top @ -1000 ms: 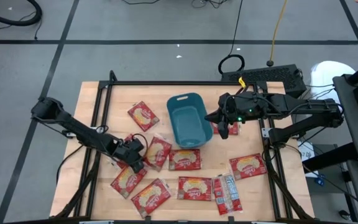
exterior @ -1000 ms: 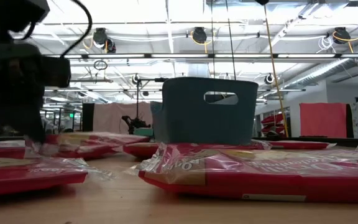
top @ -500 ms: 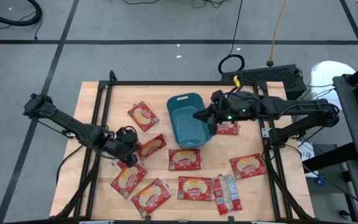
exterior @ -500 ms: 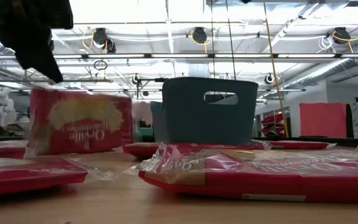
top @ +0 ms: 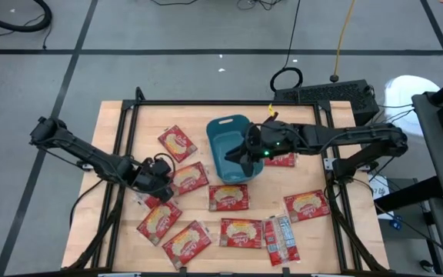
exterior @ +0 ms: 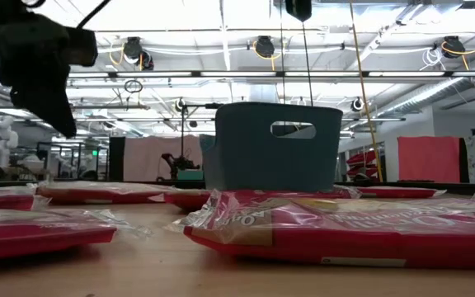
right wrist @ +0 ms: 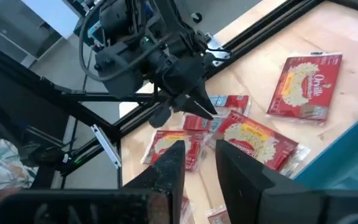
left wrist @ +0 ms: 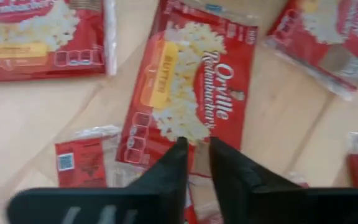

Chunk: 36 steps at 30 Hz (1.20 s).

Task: Sort popcorn bags into baskets
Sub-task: Put the red popcorn bag into the blue bin

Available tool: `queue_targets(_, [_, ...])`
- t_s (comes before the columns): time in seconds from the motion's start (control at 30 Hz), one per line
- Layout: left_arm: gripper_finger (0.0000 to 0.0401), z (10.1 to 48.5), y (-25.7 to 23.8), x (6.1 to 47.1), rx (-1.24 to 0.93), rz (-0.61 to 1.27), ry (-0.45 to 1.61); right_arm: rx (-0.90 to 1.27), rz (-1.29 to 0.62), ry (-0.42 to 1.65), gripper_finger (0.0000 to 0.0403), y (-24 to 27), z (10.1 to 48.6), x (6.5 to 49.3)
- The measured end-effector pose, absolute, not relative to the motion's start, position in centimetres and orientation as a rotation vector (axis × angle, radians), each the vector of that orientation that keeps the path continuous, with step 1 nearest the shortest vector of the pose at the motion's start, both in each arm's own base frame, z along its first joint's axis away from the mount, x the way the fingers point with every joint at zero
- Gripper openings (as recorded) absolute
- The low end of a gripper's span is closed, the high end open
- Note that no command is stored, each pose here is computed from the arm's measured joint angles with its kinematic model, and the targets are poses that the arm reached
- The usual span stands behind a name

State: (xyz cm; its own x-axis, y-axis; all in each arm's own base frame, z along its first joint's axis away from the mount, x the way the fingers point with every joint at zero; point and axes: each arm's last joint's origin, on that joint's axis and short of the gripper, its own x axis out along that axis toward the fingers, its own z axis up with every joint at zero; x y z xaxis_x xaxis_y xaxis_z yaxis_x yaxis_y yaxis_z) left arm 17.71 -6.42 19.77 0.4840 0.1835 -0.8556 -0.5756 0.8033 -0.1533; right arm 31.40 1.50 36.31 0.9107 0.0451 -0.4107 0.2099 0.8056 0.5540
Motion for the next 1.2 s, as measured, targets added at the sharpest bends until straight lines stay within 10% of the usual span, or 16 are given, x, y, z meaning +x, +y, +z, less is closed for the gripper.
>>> queue_targets(0.37, [0.0280,17.6,-3.1,20.5,-0.417,0.488,1.087,0.582,-0.086,0.447,0.0091,1.5,36.3,31.1])
queue_targets(0.93, [0.0249,16.7,3.8,21.0,-0.665,0.408,1.173,0.588,-0.122,0.491,0.0091,0.7,36.9,29.3])
queue_targets(1.2, [0.0311,16.0,4.1,21.0,-0.797,0.397,1.227,0.584,-0.128,0.494,0.0091,0.6,36.9,29.2])
